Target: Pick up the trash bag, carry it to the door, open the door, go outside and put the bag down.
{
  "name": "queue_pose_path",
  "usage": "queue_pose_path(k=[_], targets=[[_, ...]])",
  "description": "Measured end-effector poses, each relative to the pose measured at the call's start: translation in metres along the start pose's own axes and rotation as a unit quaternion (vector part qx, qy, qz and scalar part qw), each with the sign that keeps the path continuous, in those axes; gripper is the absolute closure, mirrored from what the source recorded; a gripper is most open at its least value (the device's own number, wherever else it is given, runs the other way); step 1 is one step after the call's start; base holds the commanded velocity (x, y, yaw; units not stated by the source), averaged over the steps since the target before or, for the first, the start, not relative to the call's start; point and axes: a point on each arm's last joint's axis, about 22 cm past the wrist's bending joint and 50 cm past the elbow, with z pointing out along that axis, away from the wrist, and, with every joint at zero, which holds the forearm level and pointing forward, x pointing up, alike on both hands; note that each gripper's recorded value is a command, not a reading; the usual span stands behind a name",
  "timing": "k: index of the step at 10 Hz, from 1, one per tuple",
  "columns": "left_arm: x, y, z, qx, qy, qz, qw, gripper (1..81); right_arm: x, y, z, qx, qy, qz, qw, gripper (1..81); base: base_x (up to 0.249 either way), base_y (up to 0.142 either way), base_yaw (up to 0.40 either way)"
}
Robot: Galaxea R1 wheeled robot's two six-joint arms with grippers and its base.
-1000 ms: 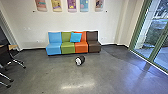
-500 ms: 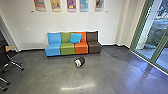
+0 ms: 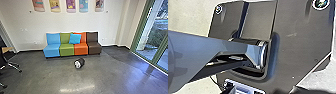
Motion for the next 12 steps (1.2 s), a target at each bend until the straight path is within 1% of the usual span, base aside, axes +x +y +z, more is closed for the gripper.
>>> queue_pose_path(k=[2,12], targets=[[0.0022,0.003,0.0009,-0.002,0.001,0.0,1.0,1.0,0.0028,-0.0006,0.0004,0.0,0.001,-0.001,1.0,1.0,0.146,0.0,0.0],[0.0026,0.0028,0.0009,-0.002,0.001,0.0,1.0,1.0,0.0023,-0.0011,0.0005,0.001,0.001,-0.003,1.0,1.0,0.134,0.0,0.0]])
